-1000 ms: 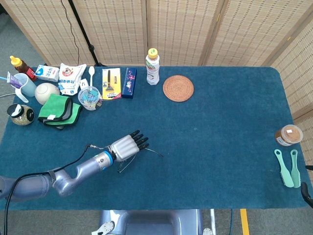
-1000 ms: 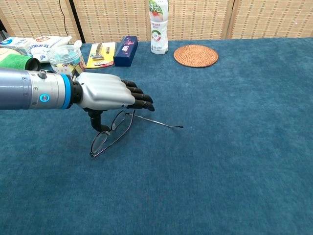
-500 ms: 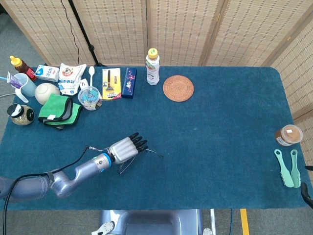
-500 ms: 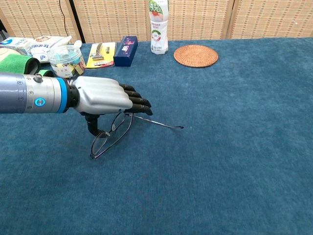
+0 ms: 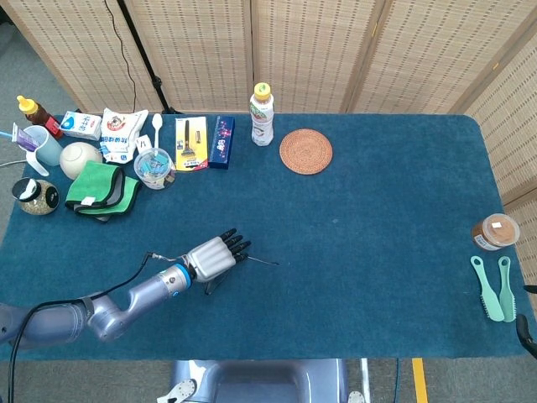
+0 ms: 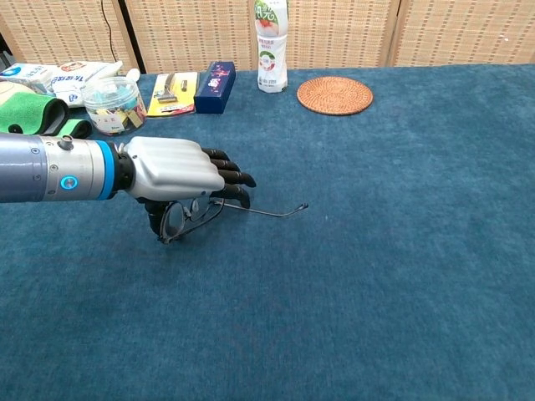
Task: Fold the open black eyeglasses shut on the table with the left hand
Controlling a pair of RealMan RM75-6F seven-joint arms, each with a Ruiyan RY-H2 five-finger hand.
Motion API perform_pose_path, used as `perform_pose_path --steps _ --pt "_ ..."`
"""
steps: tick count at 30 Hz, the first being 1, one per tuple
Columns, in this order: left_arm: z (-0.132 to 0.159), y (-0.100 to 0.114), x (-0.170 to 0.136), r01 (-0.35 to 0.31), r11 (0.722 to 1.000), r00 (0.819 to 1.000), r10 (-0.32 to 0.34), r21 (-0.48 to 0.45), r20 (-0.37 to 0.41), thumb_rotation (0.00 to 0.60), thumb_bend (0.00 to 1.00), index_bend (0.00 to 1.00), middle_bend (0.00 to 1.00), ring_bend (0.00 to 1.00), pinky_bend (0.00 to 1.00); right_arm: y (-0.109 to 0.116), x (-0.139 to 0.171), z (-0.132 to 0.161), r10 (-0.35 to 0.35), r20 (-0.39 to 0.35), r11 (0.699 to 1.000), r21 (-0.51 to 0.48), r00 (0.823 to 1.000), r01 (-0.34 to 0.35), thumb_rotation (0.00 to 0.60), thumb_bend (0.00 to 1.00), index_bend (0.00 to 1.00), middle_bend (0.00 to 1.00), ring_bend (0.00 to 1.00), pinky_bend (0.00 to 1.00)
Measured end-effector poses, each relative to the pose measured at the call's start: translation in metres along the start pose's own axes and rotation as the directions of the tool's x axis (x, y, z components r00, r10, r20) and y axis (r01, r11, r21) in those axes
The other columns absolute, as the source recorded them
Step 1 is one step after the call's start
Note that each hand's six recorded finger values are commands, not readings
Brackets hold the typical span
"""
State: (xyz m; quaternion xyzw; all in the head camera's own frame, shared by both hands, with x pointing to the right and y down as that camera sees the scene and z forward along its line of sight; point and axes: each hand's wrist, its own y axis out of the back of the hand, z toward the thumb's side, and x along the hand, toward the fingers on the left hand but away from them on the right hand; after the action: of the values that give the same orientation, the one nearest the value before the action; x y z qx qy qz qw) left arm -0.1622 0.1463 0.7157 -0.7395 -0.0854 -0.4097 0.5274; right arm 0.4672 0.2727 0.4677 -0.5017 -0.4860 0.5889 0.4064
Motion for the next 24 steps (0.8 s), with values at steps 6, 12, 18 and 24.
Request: perform_pose_path --steps 6,12,18,24 --pt "-0.001 0.004 0.001 -0.027 1.0 1.0 0.027 -0.014 -0.013 0.6 0.24 0.12 0.0 0.0 0.0 0.0 -0.001 0.0 0.001 -0.001 1.0 0.001 1.0 -0.001 0.6 0.43 0.32 0.14 0.27 0.43" --pt "-0.001 0.005 0.002 -0.033 0.999 0.999 0.032 -0.017 -0.019 0.6 0.24 0.1 0.0 0.0 0.0 0.0 -0.001 0.0 0.002 0.001 1.0 0.001 1.0 -0.002 0.6 0.43 0.32 0.14 0.27 0.43" --pt "0.003 0.006 0.007 -0.034 0.999 0.999 0.034 -0.021 -0.016 0.6 0.24 0.12 0.0 0.0 0.0 0.0 0.0 -0.002 0.003 0.006 1.0 0.002 1.0 -0.003 0.6 0.43 0.32 0.14 0.27 0.43" --pt "0.01 0.009 0.008 -0.03 0.999 1.0 0.03 -0.035 0.0 0.6 0.24 0.15 0.0 0.0 0.0 0.0 0.0 -0.003 0.004 0.01 1.0 0.001 1.0 -0.004 0.6 0.43 0.32 0.14 0.27 0.43"
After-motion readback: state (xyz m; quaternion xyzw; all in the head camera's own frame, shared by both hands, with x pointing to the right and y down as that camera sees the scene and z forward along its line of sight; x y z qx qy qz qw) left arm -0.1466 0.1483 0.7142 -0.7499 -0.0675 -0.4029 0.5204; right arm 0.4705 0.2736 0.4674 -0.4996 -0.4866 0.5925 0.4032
